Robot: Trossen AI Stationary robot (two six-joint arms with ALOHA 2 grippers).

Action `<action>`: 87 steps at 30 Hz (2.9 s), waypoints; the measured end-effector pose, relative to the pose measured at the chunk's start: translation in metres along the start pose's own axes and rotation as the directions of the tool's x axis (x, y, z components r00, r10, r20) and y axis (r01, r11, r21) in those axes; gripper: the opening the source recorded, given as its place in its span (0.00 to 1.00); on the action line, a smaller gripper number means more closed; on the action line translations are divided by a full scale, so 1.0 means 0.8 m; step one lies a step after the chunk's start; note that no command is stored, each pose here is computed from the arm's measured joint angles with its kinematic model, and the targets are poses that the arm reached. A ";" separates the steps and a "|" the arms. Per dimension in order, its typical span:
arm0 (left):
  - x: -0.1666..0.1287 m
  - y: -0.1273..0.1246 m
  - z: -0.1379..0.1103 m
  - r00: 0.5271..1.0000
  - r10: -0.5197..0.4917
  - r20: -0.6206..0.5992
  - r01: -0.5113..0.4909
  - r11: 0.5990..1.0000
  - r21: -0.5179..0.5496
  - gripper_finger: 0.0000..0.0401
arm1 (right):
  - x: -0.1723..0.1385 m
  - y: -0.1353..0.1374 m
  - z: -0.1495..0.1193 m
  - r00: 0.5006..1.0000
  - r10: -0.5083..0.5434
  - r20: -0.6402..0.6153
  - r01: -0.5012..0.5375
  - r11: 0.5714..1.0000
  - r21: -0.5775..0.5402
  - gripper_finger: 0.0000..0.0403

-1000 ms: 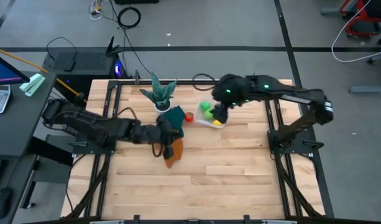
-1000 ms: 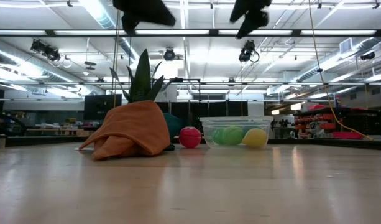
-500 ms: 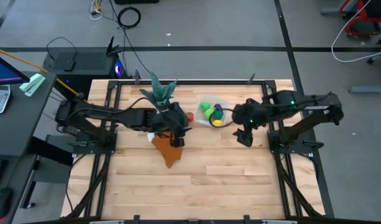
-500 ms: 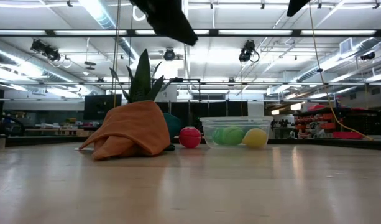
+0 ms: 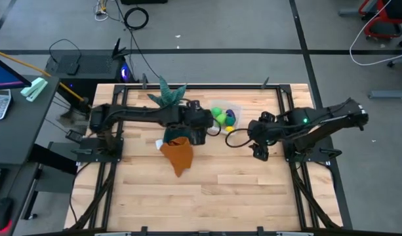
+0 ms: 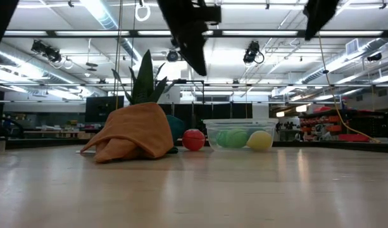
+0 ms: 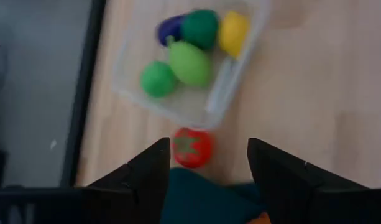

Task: Pick and placing Produce into tupperware
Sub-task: Put the red tomato into the transparent bin

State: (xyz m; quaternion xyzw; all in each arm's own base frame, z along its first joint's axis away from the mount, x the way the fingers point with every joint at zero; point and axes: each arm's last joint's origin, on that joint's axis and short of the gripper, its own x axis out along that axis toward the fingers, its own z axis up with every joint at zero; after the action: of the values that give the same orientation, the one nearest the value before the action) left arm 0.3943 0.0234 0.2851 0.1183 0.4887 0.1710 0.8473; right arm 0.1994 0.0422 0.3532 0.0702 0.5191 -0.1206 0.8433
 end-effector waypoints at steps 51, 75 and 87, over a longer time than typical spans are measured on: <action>0.122 0.085 -0.025 0.962 0.095 -0.255 -0.124 0.987 -0.104 0.51 | 0.138 0.092 -0.103 0.886 -0.095 0.455 0.410 0.618 -0.670 0.71; 0.134 0.080 -0.024 0.977 -0.010 -0.212 0.002 0.999 -0.041 0.71 | 0.138 0.093 -0.105 0.904 -0.057 0.424 0.332 0.718 -0.612 0.71; 0.160 0.057 -0.032 0.960 -0.034 -0.277 0.034 0.999 -0.006 0.83 | 0.138 0.093 -0.105 0.908 -0.056 0.416 0.321 0.732 -0.601 0.71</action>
State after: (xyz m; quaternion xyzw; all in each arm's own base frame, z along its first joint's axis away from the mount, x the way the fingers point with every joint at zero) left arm 0.4235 0.1181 0.1884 0.0842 0.6045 0.1717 0.7733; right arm 0.1955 0.1196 0.2159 -0.3084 0.3637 -0.0282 0.8785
